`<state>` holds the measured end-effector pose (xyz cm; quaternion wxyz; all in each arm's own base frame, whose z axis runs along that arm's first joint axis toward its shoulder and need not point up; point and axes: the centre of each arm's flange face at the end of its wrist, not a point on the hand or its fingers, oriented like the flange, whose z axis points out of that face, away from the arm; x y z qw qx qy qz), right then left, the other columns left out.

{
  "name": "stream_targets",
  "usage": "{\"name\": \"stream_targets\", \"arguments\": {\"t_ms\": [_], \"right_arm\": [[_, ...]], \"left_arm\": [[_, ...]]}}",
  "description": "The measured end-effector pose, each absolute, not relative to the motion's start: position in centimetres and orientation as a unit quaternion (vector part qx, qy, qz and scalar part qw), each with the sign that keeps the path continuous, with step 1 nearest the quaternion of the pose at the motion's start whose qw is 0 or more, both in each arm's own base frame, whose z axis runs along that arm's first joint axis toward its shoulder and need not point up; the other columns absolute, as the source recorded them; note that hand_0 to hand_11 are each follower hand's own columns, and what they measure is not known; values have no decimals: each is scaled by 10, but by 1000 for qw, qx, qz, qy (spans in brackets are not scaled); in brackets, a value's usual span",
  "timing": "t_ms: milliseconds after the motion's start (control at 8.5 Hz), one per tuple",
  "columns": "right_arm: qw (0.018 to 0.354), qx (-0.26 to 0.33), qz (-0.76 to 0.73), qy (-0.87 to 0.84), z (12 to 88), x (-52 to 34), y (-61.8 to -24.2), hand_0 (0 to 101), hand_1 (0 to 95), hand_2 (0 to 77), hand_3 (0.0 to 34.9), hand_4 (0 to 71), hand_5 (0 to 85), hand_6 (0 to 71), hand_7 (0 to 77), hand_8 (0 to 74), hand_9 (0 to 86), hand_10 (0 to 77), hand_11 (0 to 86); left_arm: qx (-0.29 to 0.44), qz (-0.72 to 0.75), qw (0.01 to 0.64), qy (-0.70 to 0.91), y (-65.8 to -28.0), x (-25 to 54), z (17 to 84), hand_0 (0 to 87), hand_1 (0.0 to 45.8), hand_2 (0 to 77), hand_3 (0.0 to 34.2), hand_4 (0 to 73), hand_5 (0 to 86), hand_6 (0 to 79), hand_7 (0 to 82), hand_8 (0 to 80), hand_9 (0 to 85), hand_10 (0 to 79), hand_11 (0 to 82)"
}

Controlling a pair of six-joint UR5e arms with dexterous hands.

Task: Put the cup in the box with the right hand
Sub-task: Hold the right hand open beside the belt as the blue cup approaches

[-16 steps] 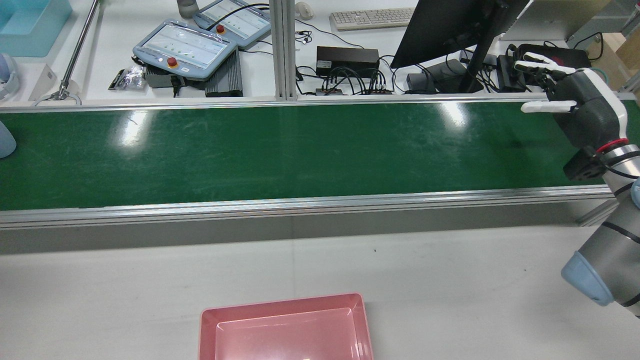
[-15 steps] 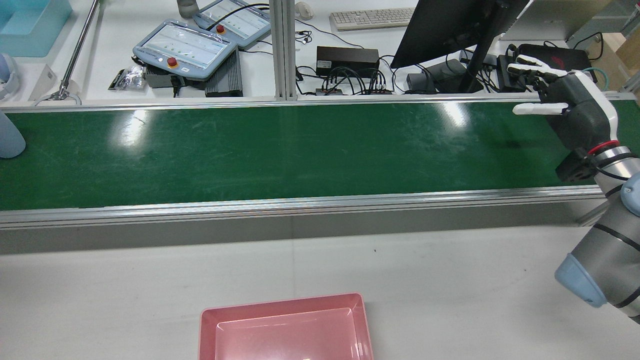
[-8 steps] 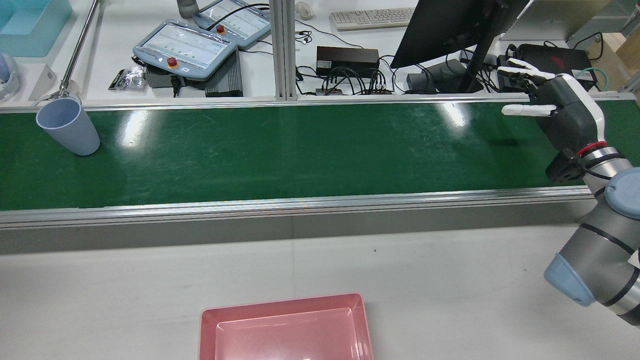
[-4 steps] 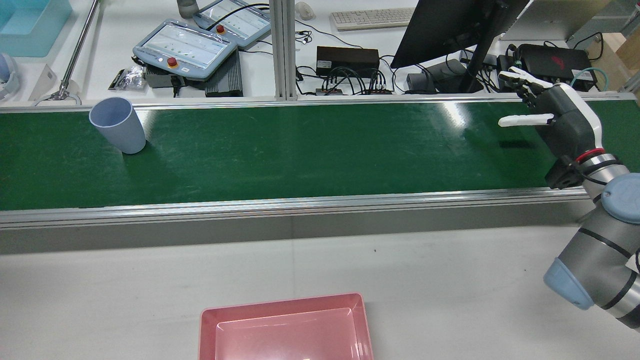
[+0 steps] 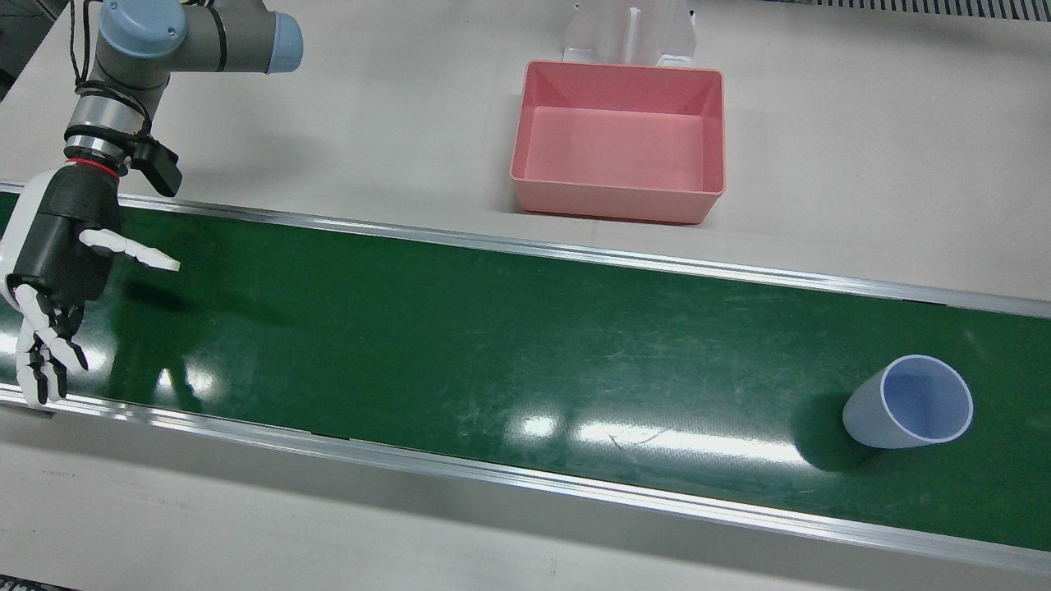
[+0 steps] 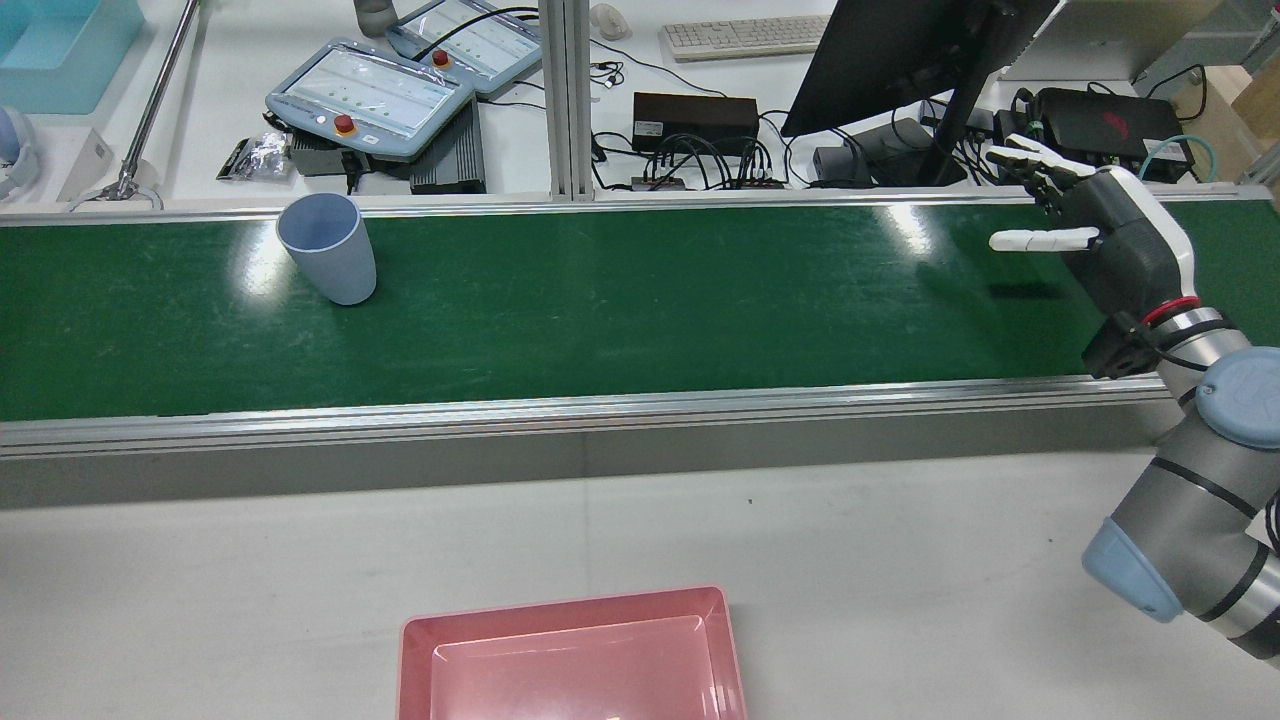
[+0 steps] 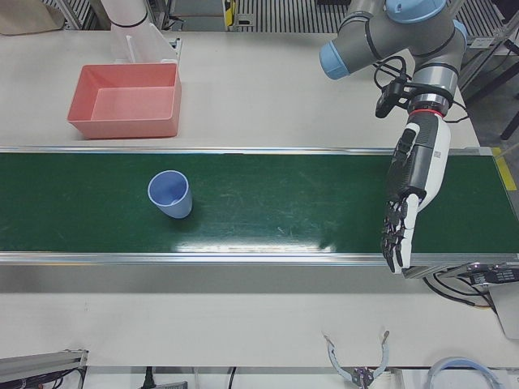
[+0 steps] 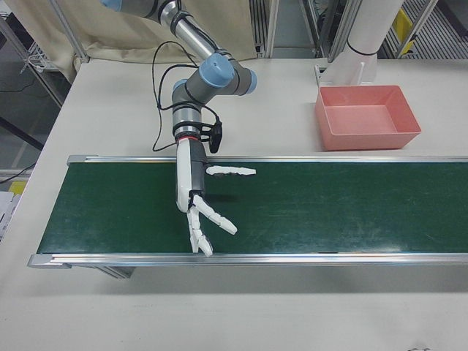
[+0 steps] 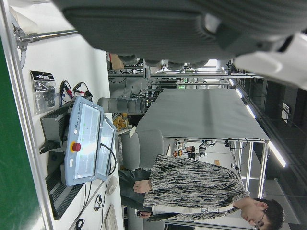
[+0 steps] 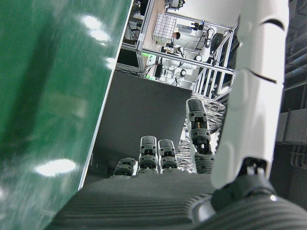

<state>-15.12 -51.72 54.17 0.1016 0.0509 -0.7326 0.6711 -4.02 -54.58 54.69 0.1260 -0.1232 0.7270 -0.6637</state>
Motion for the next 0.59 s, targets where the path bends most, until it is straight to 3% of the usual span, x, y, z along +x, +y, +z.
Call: {"name": "stream_targets", "arguments": {"t_ms": [118,235,353,471,588], "right_arm": [[101,50,669,-734,539,-152,-517,598,158,71,0,125,82,54,169,87,169,33,60],[100,48,667,-737,536,-153,-516,605,196,16,0,131,82,54,169,87,169,33,65],[101,46,665,-739,533,-154,-514,600,229,27,0,98,82,54,169,87,169,22,65],[103,45,665,-739,533,-155,-513,598,202,93,0,98,82,54,169,87,164,22,65],[107,44,665,-738,534,-158,-511,597,191,44,0,115,82,54,169,87,164,22,54]], "left_arm": [[-123,-664,126,727,-546,-40,547,0,5,11,0,11,5,0,5,0,0,0,0],[-123,-664,126,727,-546,-40,547,0,5,11,0,11,5,5,5,0,0,0,0],[-123,-663,126,727,-546,-40,546,0,5,11,0,11,0,5,5,0,0,0,0],[-123,-663,126,727,-546,-40,547,0,5,11,0,11,0,5,5,0,0,0,0],[-124,-664,126,727,-546,-40,547,0,5,11,0,11,0,5,5,0,0,0,0]]}}
